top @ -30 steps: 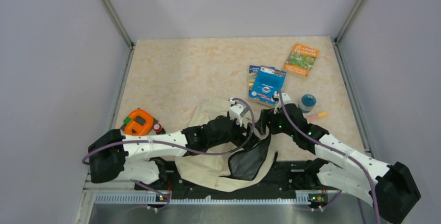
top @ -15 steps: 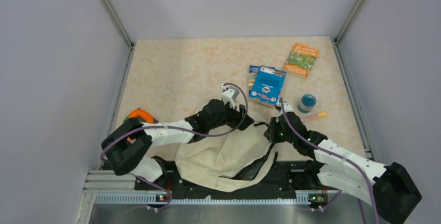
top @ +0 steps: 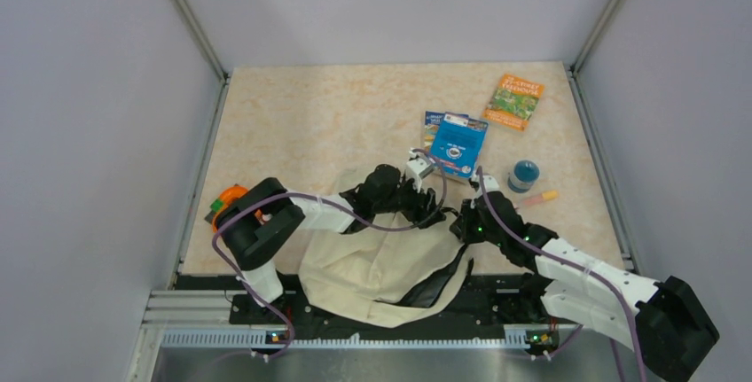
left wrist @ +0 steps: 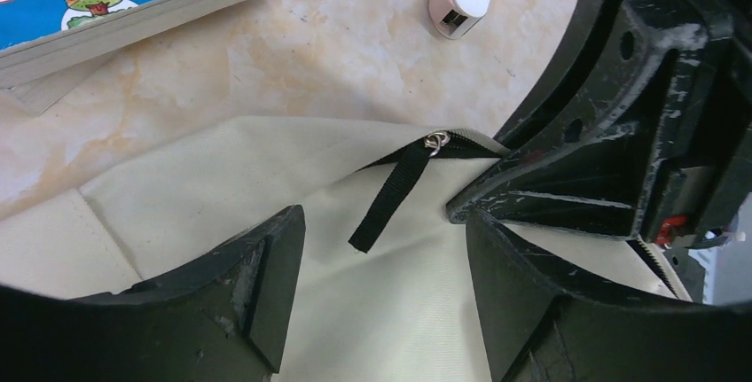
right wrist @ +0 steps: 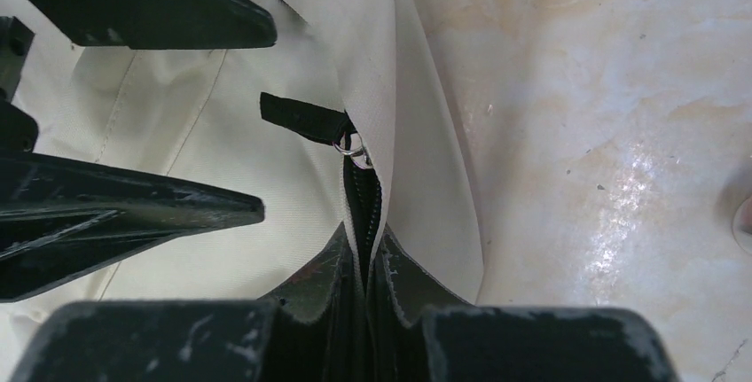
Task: Pack the student bag
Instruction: Unzip the student bag at the center of the board.
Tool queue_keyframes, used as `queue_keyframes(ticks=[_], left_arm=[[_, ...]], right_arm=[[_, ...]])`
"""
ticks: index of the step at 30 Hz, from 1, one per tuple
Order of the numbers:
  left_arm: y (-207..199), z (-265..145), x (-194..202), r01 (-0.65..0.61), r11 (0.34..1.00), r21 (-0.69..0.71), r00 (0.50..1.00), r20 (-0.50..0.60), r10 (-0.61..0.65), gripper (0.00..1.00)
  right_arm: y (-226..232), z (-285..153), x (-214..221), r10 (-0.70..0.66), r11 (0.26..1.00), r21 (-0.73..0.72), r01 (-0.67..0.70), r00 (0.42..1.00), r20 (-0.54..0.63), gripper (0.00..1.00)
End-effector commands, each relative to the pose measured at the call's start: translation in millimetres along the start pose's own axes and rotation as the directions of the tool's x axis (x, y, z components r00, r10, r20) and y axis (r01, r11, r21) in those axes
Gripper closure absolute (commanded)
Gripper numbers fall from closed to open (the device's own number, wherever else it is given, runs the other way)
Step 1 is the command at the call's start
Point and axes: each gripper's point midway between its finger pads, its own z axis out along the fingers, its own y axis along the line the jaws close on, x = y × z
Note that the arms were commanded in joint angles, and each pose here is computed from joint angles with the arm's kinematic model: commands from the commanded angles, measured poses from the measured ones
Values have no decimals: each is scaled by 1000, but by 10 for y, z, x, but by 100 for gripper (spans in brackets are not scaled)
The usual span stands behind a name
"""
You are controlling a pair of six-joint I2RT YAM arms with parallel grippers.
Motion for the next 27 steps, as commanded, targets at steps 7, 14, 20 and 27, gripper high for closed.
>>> queue_keyframes(ticks=[7,14,20,27], left_arm=[[-46,201,-242,-72,996,57,996,55,69,40],[-91,260,-175,-59,993,98,998,26,56,49],[-120,284,-151,-50,992,113,999,11,50,55],[15,239,-195,-57,998,13,998,35,57,100]], right_arm=[[37,5,-106,1,1000,-9,-1,999,49,100],[35,-3,-111,1,1000,-9,-1,999,52,100],[26,-20,-153,-5,1000,3,5,998,61,100],[-38,-52,-192,-2,999,44,-1,997,74,100]])
